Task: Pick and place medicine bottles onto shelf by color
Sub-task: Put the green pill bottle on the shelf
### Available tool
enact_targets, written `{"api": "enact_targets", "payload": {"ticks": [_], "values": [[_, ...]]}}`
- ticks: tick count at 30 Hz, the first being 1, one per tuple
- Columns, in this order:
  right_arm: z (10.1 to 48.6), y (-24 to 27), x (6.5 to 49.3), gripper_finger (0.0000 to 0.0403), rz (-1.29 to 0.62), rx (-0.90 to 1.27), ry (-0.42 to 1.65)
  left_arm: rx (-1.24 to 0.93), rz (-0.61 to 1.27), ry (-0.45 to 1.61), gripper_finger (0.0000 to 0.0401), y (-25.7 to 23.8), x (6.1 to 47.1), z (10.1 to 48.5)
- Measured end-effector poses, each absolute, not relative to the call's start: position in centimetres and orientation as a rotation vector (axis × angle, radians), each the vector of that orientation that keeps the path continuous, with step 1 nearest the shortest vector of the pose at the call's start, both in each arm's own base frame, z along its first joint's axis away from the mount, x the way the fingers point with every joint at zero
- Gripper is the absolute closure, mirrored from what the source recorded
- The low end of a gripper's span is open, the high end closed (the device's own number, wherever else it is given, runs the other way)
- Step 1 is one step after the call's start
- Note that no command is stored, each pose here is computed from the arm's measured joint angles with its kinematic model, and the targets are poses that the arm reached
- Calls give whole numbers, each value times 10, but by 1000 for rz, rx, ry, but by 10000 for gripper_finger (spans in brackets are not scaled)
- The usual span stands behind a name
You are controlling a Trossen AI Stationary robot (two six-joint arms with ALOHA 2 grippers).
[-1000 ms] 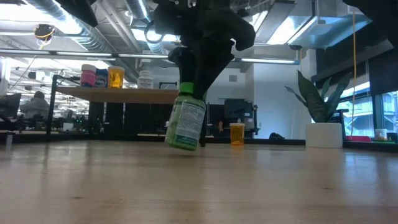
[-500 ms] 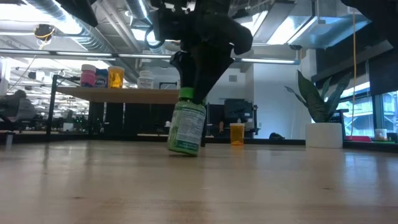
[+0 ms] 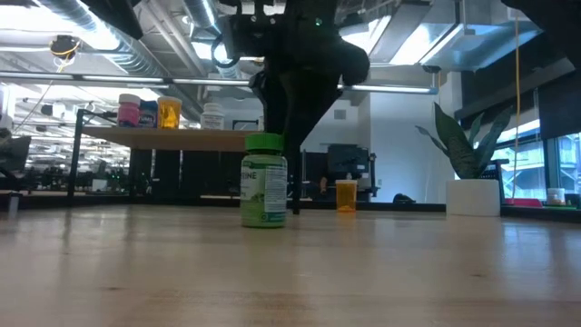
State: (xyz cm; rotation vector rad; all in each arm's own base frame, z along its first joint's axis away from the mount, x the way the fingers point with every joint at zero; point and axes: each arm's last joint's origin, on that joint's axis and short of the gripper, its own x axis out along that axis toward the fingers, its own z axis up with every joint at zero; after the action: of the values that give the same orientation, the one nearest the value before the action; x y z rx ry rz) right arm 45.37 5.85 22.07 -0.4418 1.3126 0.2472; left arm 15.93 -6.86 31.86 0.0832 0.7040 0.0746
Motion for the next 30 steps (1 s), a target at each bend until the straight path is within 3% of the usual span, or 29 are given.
{"api": "enact_targets", "payload": {"ticks": [6,17,30], "values": [[241,64,450,140,226,-407,1331,83,75,704,125,-69,159,319],[315,63,432,140,163,-329,1301,83,75,704,125,-69,159,319],[406,48,371,140,14,-251,1089,87,92,698,125,-67,162,318]]}}
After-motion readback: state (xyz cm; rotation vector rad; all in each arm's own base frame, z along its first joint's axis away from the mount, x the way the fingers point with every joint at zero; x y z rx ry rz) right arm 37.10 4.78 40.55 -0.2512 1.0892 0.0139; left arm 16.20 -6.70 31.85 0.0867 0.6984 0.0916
